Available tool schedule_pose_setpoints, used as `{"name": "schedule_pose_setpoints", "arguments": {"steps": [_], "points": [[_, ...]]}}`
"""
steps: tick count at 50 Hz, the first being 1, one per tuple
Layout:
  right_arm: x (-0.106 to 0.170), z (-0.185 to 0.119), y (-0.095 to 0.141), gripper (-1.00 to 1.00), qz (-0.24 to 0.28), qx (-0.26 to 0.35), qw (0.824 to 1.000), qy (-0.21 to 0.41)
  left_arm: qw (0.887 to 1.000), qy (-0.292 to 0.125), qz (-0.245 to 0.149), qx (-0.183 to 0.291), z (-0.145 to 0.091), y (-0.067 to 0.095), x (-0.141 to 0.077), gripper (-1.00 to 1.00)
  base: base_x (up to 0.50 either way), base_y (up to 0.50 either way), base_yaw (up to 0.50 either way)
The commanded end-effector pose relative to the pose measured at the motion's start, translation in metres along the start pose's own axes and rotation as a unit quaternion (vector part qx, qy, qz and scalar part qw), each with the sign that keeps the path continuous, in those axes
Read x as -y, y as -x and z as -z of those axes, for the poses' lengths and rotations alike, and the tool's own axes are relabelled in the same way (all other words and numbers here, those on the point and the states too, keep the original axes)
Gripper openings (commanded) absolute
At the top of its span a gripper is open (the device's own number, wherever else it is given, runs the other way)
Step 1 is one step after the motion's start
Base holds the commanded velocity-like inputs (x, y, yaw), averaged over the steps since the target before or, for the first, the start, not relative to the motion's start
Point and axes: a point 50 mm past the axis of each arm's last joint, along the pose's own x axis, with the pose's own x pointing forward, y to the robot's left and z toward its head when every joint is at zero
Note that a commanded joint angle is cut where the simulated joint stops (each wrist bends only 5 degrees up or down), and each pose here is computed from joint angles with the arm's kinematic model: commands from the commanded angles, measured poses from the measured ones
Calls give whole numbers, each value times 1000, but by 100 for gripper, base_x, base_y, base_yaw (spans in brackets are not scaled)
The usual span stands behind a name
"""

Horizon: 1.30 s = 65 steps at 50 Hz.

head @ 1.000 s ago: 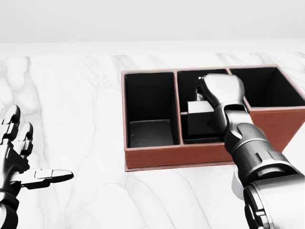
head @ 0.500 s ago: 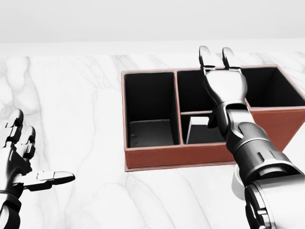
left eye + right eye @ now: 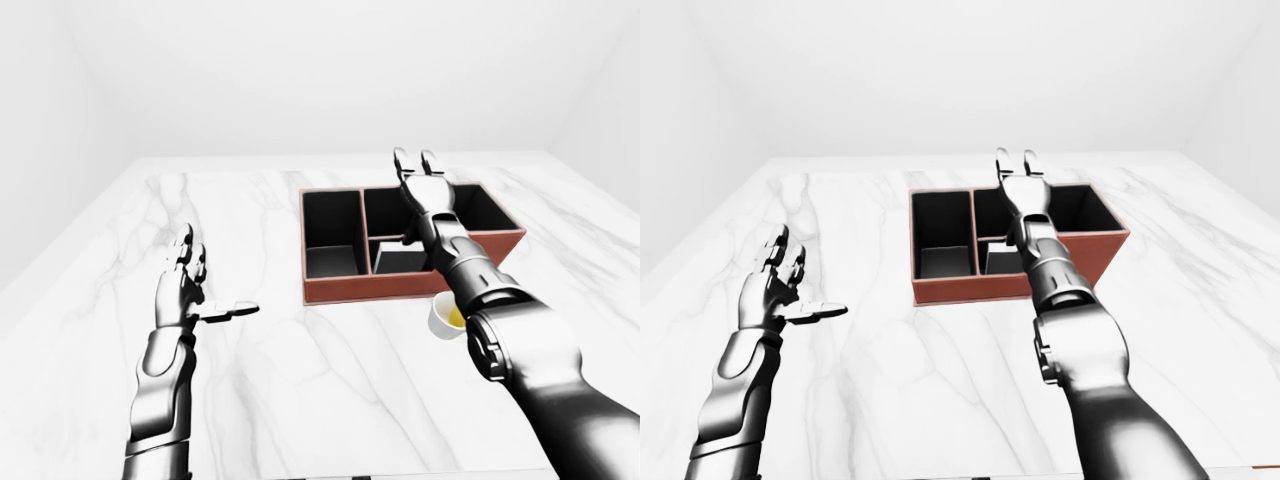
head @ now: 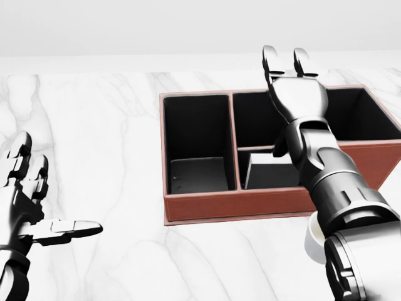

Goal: Pick up the book and place it in the caddy.

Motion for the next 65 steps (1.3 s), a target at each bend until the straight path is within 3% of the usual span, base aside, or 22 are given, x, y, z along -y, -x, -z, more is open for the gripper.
{"name": "schedule_pose_setpoints", "arguments": {"steps": [1, 5, 13, 17, 26, 44, 50, 58, 65], "points": [[16, 7, -6, 100, 4, -8, 1000, -19, 999, -6, 10, 32, -15, -1, 9, 100, 0, 0, 0], [23, 14, -6, 100, 8, -14, 999, -33, 998, -9, 15, 54, -25, -1, 15, 100, 0, 0, 0], [33, 25, 4, 100, 23, -13, 988, -155, 995, -11, 22, 98, -44, 2, 27, 100, 0, 0, 0], [35, 21, 28, 100, 16, 33, 971, -235, 992, -14, 25, 120, -54, 6, 33, 100, 0, 0, 0], [48, 15, 76, 100, 21, 118, 938, -324, 987, -16, 32, 155, -68, 17, 42, 100, 0, 0, 0], [73, 15, 137, 100, 75, 187, 894, -401, 980, -18, 36, 195, -85, 36, 42, 100, 0, 0, 0], [84, 16, 154, 100, 98, 209, 870, -436, 977, -19, 35, 210, -93, 47, 39, 100, 0, 0, 0], [104, 12, 189, 100, 135, 256, 840, -459, 967, -21, 35, 250, -111, 71, 33, 100, 0, 0, 0], [116, 15, 214, 100, 162, 271, 822, -474, 949, -24, 28, 313, -137, 100, 26, 100, 0, 0, 0]]}}
